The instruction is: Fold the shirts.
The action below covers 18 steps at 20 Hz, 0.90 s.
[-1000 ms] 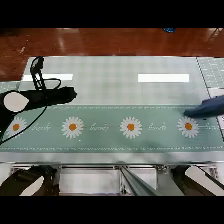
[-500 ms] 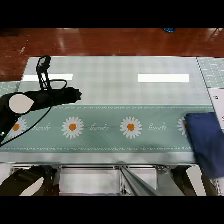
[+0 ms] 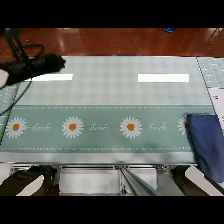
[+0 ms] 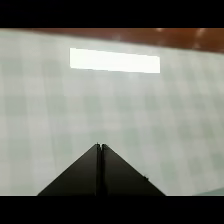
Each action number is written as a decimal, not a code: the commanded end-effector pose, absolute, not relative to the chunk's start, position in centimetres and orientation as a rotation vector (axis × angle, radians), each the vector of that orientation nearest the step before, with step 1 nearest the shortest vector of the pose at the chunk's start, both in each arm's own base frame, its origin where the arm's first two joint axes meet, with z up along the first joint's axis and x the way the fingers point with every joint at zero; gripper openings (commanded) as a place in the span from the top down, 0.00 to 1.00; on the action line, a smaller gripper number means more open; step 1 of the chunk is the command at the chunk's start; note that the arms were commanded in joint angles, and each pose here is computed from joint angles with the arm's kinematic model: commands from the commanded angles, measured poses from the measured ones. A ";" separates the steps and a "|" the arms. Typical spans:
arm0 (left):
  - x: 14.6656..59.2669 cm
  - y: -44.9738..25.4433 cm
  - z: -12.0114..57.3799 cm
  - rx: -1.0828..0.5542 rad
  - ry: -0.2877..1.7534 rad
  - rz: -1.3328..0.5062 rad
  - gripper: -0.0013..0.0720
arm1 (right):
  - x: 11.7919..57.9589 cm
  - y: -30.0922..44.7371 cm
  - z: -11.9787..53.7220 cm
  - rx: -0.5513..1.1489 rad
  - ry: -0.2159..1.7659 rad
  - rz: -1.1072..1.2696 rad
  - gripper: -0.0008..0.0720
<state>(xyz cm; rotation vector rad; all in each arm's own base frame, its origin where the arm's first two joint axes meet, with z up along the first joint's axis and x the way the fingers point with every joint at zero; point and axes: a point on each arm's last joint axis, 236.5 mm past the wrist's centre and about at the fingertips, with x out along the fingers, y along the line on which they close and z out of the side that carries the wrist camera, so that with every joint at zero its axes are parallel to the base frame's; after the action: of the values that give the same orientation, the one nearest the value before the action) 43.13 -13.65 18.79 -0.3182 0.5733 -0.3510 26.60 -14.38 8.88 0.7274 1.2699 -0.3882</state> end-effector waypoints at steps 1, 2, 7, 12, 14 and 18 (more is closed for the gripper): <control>45.6 -14.4 21.0 -0.267 0.605 -0.386 0.96 | 40.6 -2.1 13.4 0.507 1.093 0.070 0.96; 45.3 -15.3 18.5 -0.236 0.699 -0.405 0.96 | 42.6 0.9 13.1 0.401 1.083 0.112 0.96; 43.3 -10.4 4.1 -0.200 1.106 -0.165 0.96 | 42.5 1.8 4.1 -0.018 1.346 -0.134 0.96; 43.8 -10.7 5.1 -0.193 1.081 -0.183 0.96 | 42.9 2.2 4.2 -0.005 1.325 -0.118 0.96; 43.8 -10.7 4.9 -0.193 1.088 -0.182 0.96 | 43.1 2.2 4.3 -0.005 1.318 -0.117 0.96; 43.9 -10.7 4.6 -0.193 1.093 -0.181 0.96 | 43.1 2.2 4.3 -0.005 1.319 -0.117 0.96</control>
<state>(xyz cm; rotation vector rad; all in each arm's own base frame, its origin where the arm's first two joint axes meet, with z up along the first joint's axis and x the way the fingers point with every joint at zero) 43.95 -10.77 4.89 -0.1946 1.0811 -0.1843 42.97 2.18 4.29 0.0029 1.3217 -0.1149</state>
